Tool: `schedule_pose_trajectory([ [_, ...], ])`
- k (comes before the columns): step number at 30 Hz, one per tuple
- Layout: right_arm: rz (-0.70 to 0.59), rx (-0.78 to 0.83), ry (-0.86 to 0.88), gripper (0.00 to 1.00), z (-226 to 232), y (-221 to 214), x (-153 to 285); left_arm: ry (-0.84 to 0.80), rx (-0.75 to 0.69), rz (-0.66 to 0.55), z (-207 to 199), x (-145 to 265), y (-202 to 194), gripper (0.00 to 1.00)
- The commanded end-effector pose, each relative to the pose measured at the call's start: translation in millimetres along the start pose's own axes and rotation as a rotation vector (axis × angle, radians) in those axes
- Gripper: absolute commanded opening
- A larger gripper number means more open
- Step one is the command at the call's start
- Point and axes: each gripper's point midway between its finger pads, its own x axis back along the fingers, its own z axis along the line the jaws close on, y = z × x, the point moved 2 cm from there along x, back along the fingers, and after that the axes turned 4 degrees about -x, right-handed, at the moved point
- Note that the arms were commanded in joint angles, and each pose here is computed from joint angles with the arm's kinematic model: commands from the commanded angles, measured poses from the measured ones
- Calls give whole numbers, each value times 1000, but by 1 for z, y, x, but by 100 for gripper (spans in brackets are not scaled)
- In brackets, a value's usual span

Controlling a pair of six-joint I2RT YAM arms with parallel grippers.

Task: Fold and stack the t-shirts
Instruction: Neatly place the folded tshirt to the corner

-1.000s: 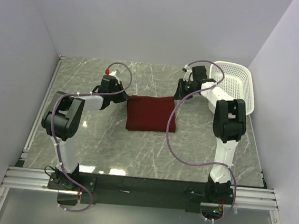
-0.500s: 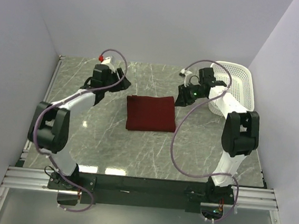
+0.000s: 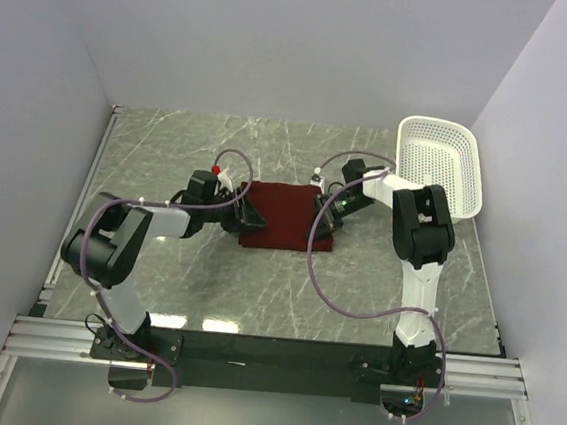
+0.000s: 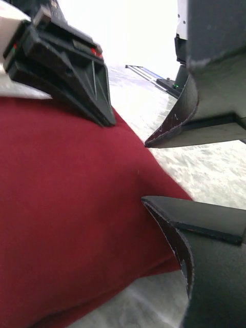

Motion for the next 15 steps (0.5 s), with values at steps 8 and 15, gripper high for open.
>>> schedule_pose_trajectory([
  [8,52,-238,-176,17,-31,-42,7,33,41,25,21,-14,-8,47],
  [15,23,-93,-167,19,-8,-27,41,105,-15,-60,22,-9,21,48],
])
